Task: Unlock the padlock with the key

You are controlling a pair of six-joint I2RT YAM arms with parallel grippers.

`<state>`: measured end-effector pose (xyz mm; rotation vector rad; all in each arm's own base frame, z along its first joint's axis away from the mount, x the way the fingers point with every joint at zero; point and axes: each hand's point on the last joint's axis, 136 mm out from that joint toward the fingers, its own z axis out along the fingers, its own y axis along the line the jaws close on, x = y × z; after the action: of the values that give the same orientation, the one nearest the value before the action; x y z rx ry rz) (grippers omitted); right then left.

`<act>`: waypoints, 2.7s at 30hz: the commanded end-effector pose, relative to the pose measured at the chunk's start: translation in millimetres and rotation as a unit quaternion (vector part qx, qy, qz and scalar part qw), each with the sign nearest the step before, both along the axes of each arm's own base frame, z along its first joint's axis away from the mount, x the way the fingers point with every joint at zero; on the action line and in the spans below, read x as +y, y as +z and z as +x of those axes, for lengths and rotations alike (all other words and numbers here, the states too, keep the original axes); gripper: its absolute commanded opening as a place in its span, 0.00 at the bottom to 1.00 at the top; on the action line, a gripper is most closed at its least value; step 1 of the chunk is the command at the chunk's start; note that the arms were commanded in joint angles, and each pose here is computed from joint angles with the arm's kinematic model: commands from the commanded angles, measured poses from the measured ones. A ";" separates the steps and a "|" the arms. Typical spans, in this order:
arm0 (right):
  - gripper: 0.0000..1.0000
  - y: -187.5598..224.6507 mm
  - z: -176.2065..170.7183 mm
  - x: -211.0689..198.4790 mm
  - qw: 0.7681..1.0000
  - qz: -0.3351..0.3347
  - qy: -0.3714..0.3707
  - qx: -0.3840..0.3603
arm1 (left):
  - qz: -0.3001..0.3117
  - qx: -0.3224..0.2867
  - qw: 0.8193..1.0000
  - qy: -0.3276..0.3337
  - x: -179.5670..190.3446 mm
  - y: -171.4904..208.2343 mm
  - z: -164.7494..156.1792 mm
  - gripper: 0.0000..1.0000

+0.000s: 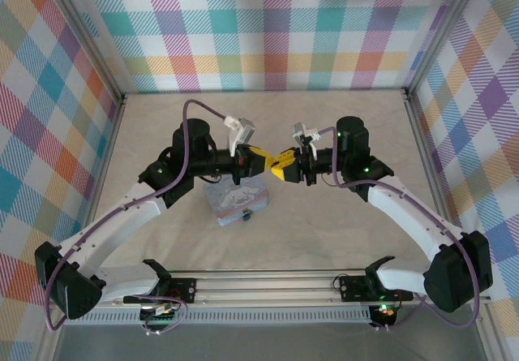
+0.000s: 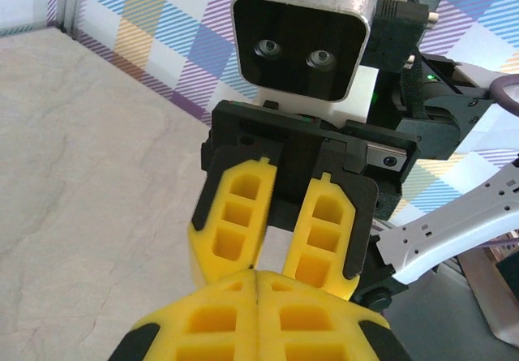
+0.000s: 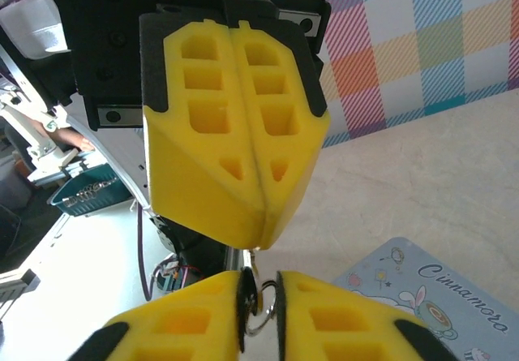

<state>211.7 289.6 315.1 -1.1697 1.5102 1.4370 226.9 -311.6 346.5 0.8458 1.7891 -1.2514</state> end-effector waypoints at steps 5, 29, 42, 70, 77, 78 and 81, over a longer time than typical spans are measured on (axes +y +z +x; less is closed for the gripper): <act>0.00 7.7 -11.6 -3.5 1.000 0.004 0.006 -0.022 | -0.005 -0.016 1.000 -0.001 0.6 2.2 -0.9 0.00; 0.00 -99.8 41.8 -46.9 0.951 -0.189 -0.242 0.040 | 0.107 0.283 0.838 0.453 164.3 -136.3 83.0 0.97; 0.00 -139.7 59.9 -53.9 0.921 -0.238 -0.296 0.092 | 0.119 0.425 0.724 0.529 212.7 -228.0 34.6 1.00; 0.00 -142.4 53.6 -63.7 0.913 -0.258 -0.305 0.083 | 0.219 0.402 0.830 0.319 136.8 -278.5 91.8 0.59; 0.00 -144.1 44.9 -71.3 0.910 -0.265 -0.309 0.080 | 0.277 0.378 0.851 0.237 108.8 -293.2 102.7 0.54; 0.00 -144.0 43.7 -72.5 0.909 -0.266 -0.310 0.079 | 0.288 0.373 0.853 0.227 106.2 -295.3 103.9 0.54; 0.00 -146.2 39.0 -76.1 0.908 -0.270 -0.311 0.081 | 0.311 0.354 0.858 0.203 98.2 -298.1 114.3 0.55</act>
<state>260.4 217.3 174.2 -0.7203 2.2129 0.7222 361.8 -216.4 79.1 0.1077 2.7431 -0.8187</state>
